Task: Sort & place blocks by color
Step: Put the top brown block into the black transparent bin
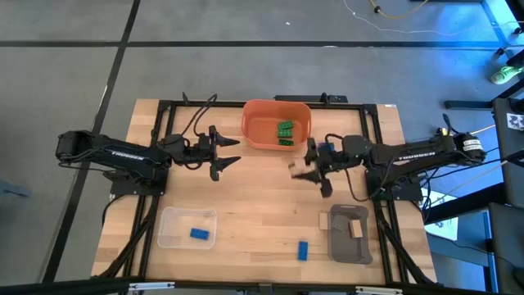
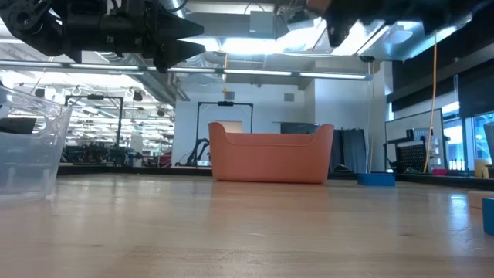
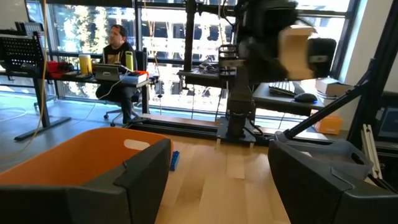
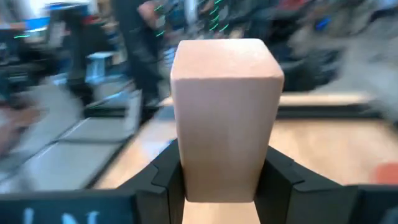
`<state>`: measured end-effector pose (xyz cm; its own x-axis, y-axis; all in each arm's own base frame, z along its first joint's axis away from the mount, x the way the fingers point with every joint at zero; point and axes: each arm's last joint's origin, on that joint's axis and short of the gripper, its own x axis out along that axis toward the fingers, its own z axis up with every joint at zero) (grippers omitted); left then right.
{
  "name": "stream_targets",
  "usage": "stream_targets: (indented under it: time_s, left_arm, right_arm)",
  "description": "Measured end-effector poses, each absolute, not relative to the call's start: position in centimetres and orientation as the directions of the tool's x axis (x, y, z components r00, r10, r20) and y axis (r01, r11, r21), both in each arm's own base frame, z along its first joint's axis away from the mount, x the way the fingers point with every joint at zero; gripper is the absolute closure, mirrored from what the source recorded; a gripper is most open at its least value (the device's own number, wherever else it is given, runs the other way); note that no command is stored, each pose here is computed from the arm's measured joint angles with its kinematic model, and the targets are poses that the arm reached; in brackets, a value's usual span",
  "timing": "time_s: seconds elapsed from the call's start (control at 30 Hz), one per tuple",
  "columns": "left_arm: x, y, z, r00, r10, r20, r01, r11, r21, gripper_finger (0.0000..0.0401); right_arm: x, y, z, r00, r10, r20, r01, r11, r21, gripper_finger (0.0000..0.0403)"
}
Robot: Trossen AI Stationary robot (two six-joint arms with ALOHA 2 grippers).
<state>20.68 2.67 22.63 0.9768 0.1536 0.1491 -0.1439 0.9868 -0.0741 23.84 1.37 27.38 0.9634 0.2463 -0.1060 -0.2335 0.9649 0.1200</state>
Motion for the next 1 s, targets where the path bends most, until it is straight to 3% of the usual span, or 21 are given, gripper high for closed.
stream_targets:
  time_s: [0.17, 0.33, 0.5, 0.67, 1.0]
  left_arm:
    - [20.7, 2.7, 22.6, 0.977, 0.153, 0.149, -0.148, 0.988, -0.047, 0.0140]
    - [20.7, 2.7, 22.6, 0.977, 0.154, 0.149, -0.148, 0.988, -0.046, 0.0140]
    - [20.7, 2.7, 22.6, 0.977, 0.154, 0.149, -0.148, 0.988, -0.047, 0.0140]
    - [20.7, 2.7, 22.6, 0.977, 0.154, 0.149, -0.148, 0.988, -0.048, 0.0140]
    - [20.7, 2.7, 22.7, 0.976, 0.154, 0.151, -0.149, 0.988, -0.046, 0.0140]
  right_arm:
    - [22.9, 5.6, 28.6, 0.832, 0.363, -0.419, -0.297, 0.930, 0.217, 0.0271]
    - [19.4, 10.4, 29.2, 0.660, 0.329, -0.675, -0.132, 0.936, 0.327, 0.0271]
    - [15.9, 14.2, 27.8, 0.550, 0.313, -0.774, 0.081, 0.903, 0.422, 0.0271]
    - [14.0, 16.3, 25.0, 0.419, 0.230, -0.878, 0.306, 0.875, 0.375, 0.0271]
    - [14.0, 17.7, 18.9, 0.165, 0.109, -0.980, 0.427, 0.888, 0.171, 0.0271]
